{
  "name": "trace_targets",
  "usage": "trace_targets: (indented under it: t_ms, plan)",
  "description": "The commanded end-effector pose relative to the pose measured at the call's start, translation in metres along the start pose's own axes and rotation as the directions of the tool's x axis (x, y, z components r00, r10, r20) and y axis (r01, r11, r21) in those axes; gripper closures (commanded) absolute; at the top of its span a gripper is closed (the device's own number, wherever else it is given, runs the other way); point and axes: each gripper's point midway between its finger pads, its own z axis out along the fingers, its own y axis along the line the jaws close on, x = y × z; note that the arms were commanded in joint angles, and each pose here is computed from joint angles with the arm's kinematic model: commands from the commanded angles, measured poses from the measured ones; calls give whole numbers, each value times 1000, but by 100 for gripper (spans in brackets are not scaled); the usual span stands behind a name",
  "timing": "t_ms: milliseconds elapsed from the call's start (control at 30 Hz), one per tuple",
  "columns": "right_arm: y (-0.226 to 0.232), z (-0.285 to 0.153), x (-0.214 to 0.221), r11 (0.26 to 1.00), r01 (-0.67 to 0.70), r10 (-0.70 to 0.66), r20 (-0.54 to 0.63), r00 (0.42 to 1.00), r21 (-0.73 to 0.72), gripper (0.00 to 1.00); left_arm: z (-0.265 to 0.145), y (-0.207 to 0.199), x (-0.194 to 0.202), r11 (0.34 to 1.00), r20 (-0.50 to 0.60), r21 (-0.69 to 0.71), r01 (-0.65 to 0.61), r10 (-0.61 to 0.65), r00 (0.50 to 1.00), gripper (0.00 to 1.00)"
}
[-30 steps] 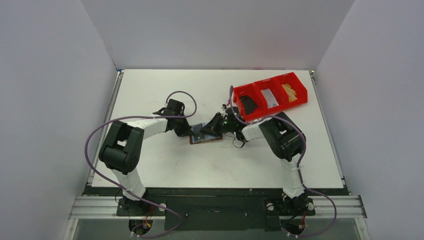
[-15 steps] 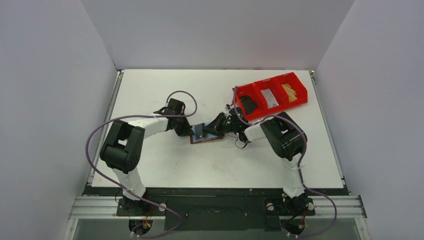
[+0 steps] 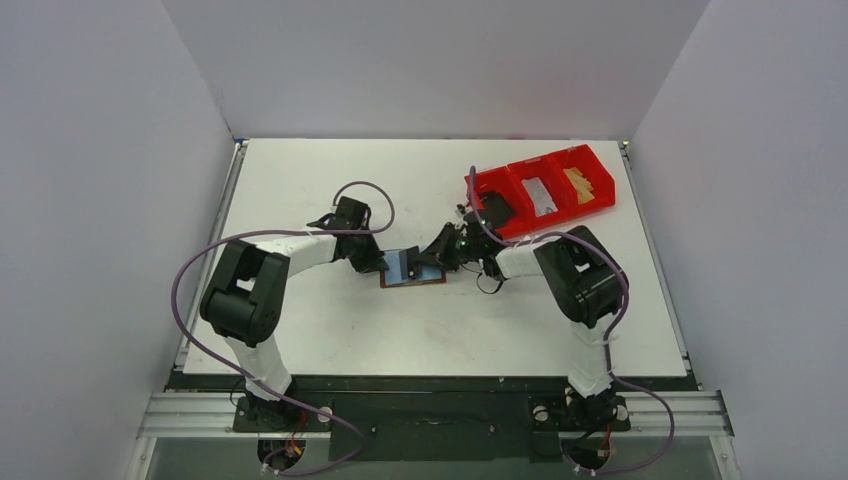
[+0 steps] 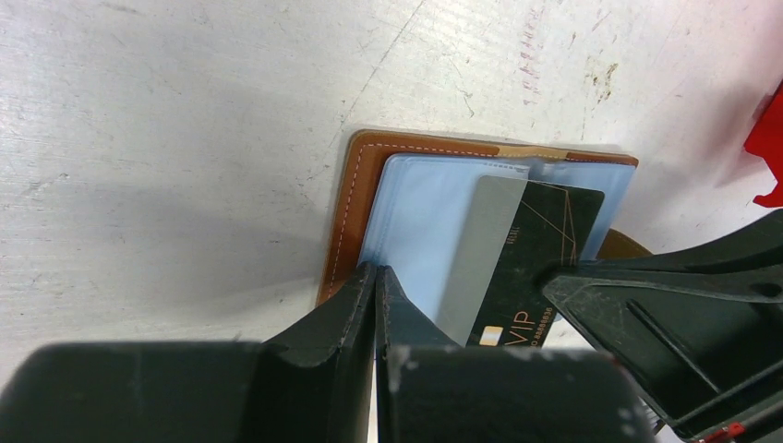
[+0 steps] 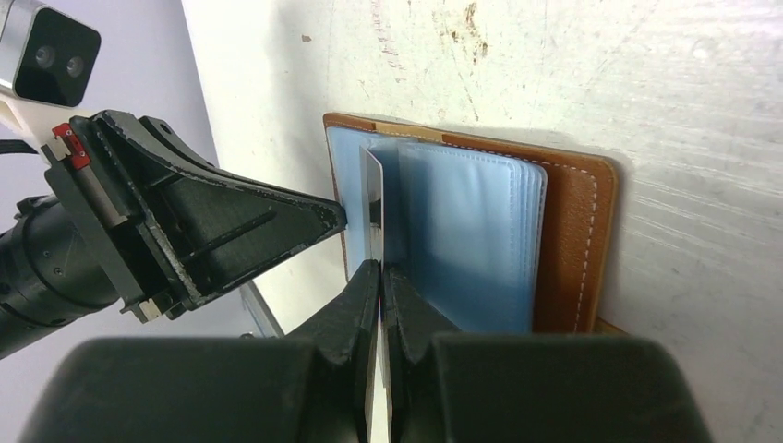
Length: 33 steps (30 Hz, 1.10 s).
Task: Take the credit cards out of the card holder
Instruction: Remove the credit card from the card holder.
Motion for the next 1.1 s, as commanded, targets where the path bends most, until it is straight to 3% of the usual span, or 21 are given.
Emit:
trace_targets:
  t_ms: [0,400,833,900,967,1067]
  plan:
    - [5,-13,-16,996,85,-87,44,995,36,100,11,42,20,987,-53,-161,-10,2,999,100]
    - [17,-30,-22,979,183,-186,31,982,88,100,-3,22,8,994,-25,-103,-33,31,999,100]
    - [56,-51,-31,965,253,-256,40,966,64,100,-45,-25,-17,994,35,1,-107,107,994,100]
    - [59,-54,-32,964,259,-261,41,964,62,100,-53,-30,-20,993,47,16,-117,116,992,95]
    - [61,-57,-32,962,266,-269,42,962,63,100,-61,-34,-22,991,60,25,-128,126,990,81]
    - [64,-61,-33,959,274,-277,44,960,72,100,-74,-41,-26,988,86,53,-147,143,986,68]
